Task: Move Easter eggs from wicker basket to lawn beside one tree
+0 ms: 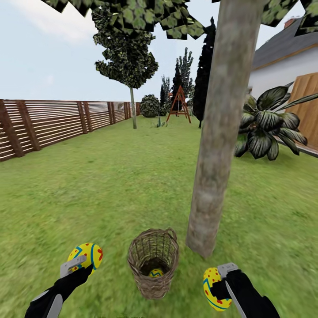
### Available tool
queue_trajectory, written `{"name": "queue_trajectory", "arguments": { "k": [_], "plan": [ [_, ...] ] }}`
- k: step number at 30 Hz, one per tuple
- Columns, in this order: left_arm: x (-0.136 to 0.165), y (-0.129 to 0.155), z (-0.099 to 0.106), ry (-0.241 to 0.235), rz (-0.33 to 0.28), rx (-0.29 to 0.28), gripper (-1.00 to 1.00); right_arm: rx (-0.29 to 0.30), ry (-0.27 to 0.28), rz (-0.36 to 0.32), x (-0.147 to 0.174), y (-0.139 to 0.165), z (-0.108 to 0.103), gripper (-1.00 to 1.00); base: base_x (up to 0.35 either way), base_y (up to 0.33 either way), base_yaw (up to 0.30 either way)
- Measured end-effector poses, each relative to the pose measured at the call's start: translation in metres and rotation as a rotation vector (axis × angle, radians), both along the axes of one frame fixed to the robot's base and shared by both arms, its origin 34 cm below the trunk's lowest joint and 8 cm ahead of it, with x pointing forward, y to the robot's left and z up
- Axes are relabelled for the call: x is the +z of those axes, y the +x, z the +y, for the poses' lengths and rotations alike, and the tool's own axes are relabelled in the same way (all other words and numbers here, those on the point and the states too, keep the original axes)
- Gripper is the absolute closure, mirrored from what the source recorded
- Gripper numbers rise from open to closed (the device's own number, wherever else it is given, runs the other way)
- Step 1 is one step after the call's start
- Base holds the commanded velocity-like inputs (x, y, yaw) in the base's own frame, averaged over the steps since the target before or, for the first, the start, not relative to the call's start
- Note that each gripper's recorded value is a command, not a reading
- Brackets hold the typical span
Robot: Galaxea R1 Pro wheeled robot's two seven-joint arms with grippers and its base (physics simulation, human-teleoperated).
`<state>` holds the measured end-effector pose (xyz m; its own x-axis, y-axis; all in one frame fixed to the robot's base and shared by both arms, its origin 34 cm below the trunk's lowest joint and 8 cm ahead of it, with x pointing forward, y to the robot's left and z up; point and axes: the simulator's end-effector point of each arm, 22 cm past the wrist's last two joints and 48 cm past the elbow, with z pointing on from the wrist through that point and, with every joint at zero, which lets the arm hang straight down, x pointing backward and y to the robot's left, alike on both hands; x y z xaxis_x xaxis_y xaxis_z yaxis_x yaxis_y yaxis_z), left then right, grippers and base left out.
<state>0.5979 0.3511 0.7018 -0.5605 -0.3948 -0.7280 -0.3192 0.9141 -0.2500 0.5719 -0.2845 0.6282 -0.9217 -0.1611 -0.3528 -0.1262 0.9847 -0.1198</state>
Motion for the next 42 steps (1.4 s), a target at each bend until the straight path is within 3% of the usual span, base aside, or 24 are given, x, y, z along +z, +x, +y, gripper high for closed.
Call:
{"name": "queue_trajectory", "arguments": {
  "k": [9, 11, 15, 18, 20, 22, 33, 40, 42],
  "plan": [
    [-0.001, 0.0, -0.001, -0.001, 0.002, -0.002, 1.0, -0.001, 0.001, 0.0, 0.0, 0.0, 0.0, 1.0, 0.0, -0.328, 0.285],
    [-0.004, -0.003, -0.006, -0.02, 0.029, -0.02, 1.0, -0.002, 0.001, -0.001, 0.0, 0.0, -0.001, 1.0, 0.0, -0.314, 0.26],
    [-0.021, -0.021, -0.03, -0.11, 0.145, -0.106, 1.0, -0.006, 0.002, -0.005, 0.002, 0.002, -0.003, 1.0, 0.0, -0.313, 0.246],
    [-0.046, -0.069, -0.033, -0.183, 0.399, -0.149, 1.0, -0.007, 0.001, -0.005, 0.002, 0.002, -0.004, 1.0, 0.013, -0.31, 0.221],
    [-0.049, -0.079, -0.022, -0.179, 0.447, -0.15, 1.0, -0.007, 0.0, -0.005, 0.002, 0.002, -0.004, 1.0, 0.065, -0.31, 0.197],
    [-0.049, -0.081, -0.019, -0.178, 0.456, -0.15, 1.0, -0.009, 0.0, -0.005, 0.002, 0.001, -0.005, 1.0, 0.097, -0.308, 0.186],
    [-0.049, -0.08, -0.017, -0.167, 0.458, -0.148, 1.0, -0.013, -0.01, -0.008, 0.003, 0.002, -0.012, 1.0, 0.039, -0.288, 0.157],
    [-0.056, -0.088, -0.004, -0.097, 0.494, -0.142, 1.0, -0.017, -0.023, 0.003, 0.002, -0.001, -0.02, 1.0, 0.11, -0.214, 0.07],
    [-0.075, -0.107, 0.007, -0.048, 0.569, -0.135, 1.0, -0.025, -0.028, 0.034, 0.0, -0.007, -0.023, 1.0, 0.119, -0.116, 0.002]
  ]
}}
